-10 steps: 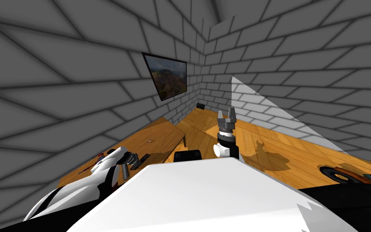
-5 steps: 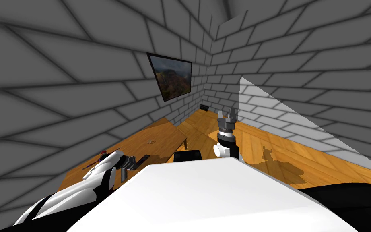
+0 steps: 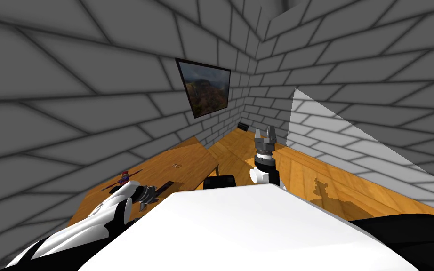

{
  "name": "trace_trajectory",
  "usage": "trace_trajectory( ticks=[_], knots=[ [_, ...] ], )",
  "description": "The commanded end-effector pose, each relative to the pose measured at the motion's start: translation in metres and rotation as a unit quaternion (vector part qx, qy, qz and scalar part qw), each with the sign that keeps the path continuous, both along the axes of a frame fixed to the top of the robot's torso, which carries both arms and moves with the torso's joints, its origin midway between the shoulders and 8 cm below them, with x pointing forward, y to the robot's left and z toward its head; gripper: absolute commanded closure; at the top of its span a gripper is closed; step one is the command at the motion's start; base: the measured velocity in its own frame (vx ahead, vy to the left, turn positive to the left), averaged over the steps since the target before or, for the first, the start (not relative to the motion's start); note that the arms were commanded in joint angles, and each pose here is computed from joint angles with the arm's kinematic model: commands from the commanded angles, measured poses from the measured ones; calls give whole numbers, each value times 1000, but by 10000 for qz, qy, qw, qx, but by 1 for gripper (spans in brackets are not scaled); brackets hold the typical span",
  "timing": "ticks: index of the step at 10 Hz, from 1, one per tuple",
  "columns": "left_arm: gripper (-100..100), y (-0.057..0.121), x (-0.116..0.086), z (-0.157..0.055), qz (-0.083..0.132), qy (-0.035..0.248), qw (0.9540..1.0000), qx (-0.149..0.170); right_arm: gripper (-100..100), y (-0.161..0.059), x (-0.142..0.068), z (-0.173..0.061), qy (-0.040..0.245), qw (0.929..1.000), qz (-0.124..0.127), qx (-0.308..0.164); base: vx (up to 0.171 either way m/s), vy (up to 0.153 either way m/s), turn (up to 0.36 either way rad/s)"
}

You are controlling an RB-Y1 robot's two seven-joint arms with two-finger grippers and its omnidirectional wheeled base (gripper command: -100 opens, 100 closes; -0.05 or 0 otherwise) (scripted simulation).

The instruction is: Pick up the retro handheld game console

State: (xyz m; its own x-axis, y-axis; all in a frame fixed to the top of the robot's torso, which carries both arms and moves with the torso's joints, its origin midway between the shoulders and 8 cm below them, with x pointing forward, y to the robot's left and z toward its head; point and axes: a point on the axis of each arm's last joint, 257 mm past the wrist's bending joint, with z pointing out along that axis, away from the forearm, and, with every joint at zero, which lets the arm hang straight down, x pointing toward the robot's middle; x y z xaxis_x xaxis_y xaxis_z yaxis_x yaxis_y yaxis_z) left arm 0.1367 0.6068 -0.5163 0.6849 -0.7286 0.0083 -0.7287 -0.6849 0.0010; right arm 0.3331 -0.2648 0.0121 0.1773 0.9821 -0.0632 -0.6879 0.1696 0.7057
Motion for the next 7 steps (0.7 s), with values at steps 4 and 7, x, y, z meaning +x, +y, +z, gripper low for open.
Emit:
trace_trajectory(
  ticks=[4, 7],
  knots=[
    [-100, 6, -23, -3, -237, -5, 9997, 7, 0, 0, 0, 0, 0, 10000, 1, -1, 1, -12, 33],
    [-100, 6, -23, -3, -620, -8, 9981, 9, 0, 0, 0, 0, 0, 10000, 0, 0, 6, -58, 165]
  ],
)
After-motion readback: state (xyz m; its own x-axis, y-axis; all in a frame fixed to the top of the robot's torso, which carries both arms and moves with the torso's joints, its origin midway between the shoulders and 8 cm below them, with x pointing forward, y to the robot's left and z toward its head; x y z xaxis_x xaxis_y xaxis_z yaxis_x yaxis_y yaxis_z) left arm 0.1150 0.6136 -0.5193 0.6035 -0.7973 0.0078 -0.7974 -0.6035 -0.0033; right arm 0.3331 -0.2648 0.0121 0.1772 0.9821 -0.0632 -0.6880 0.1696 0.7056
